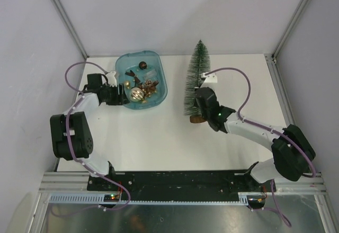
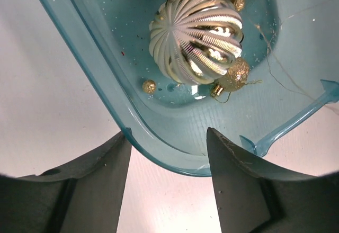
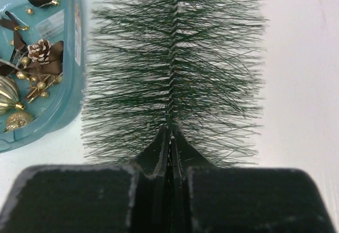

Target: Decorate the small christmas tree

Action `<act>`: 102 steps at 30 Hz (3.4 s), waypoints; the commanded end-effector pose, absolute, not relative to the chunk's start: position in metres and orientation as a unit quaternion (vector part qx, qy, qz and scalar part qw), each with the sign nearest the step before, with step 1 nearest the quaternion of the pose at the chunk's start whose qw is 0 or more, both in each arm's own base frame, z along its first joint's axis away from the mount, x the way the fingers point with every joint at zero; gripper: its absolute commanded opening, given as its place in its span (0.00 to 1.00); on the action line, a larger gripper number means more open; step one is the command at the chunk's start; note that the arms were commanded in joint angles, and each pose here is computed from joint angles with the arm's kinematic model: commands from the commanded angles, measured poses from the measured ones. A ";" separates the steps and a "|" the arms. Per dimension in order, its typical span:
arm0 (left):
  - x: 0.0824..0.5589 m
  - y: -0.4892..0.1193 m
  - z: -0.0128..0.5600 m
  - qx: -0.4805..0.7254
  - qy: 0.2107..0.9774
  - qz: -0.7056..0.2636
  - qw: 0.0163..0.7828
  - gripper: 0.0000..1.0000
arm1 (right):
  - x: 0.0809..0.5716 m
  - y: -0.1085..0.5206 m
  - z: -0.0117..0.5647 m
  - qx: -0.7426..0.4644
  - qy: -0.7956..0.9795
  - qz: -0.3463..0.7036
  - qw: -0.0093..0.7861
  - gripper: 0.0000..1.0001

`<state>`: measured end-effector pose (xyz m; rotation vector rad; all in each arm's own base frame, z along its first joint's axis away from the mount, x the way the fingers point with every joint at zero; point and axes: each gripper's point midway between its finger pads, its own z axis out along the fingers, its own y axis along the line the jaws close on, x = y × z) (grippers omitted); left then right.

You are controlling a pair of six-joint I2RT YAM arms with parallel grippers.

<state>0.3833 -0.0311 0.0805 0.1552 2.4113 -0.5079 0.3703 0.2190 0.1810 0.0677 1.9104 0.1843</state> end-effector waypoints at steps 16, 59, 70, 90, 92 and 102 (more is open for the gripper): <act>0.334 -0.039 0.118 0.160 0.903 -0.168 0.362 0.71 | 0.332 0.245 0.182 0.090 0.701 -0.085 0.703 0.00; 0.319 -0.045 0.221 0.177 0.870 -0.148 0.436 1.00 | 0.306 0.268 0.187 0.060 0.638 0.045 0.767 0.00; 0.321 -0.042 0.217 0.178 0.872 -0.143 0.432 1.00 | 0.321 0.278 0.191 0.079 0.624 0.091 0.772 0.00; 0.313 -0.040 0.214 0.182 0.872 -0.134 0.434 1.00 | 0.262 0.247 0.132 0.106 0.672 0.095 0.727 0.00; 0.312 -0.041 0.214 0.182 0.872 -0.135 0.434 1.00 | 0.256 0.240 0.130 0.112 0.674 0.090 0.724 0.00; 0.311 -0.043 0.217 0.183 0.869 -0.137 0.439 1.00 | 0.240 0.232 0.124 0.102 0.681 0.091 0.719 0.19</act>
